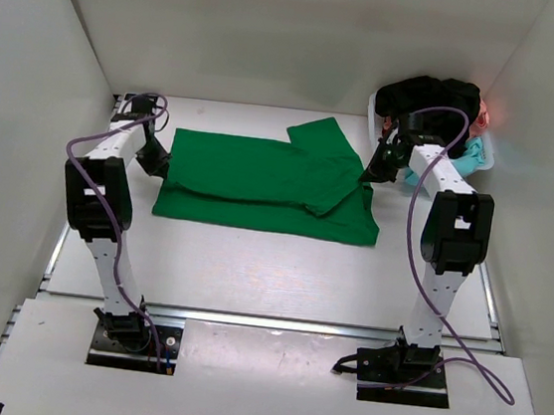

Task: Fold and stack the t-shirts
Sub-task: Fold the flattened tshirt in 1/3 of the way, then grap the side of the flattened tshirt furthest away from the robot with both arms

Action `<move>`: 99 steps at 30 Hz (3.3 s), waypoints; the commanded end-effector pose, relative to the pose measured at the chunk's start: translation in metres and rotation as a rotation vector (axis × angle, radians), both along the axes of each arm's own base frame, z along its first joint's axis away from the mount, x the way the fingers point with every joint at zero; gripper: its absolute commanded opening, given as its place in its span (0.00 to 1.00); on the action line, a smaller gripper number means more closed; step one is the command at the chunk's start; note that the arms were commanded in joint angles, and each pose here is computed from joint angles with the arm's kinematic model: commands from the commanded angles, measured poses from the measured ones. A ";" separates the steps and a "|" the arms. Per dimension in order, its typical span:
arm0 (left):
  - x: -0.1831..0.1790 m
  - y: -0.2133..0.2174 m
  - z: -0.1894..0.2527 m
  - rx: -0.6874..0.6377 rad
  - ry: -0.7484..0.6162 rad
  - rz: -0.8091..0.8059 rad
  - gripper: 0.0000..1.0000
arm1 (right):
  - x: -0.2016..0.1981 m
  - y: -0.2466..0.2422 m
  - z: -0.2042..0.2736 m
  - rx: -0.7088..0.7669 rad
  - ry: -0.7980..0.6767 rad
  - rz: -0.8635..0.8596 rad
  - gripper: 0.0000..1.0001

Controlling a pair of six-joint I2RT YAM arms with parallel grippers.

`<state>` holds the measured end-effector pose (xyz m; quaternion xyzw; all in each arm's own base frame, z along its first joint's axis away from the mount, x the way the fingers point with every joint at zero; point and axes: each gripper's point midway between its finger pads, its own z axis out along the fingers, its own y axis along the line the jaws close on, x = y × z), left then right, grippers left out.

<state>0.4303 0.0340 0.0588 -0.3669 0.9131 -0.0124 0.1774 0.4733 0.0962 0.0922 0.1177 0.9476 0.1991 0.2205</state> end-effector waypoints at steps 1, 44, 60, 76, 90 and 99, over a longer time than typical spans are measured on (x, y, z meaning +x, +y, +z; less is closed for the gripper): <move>0.019 0.008 0.009 0.011 -0.051 0.028 0.00 | 0.019 -0.009 0.005 0.002 -0.033 -0.034 0.00; -0.184 -0.054 -0.052 0.027 0.227 -0.136 0.41 | -0.187 0.040 -0.072 -0.166 0.281 0.223 0.27; -0.121 -0.052 0.044 -0.029 -0.042 -0.103 0.47 | -0.141 0.040 0.051 -0.068 0.008 0.180 0.29; 0.016 0.039 0.021 0.185 -0.110 -0.069 0.66 | 0.057 0.058 0.070 -0.086 -0.250 0.201 0.42; 0.067 0.037 -0.019 0.133 -0.115 -0.031 0.63 | 0.074 0.057 0.028 -0.095 -0.184 0.194 0.42; 0.058 0.032 -0.042 0.096 -0.047 -0.028 0.27 | 0.085 0.062 -0.001 -0.114 -0.160 0.193 0.49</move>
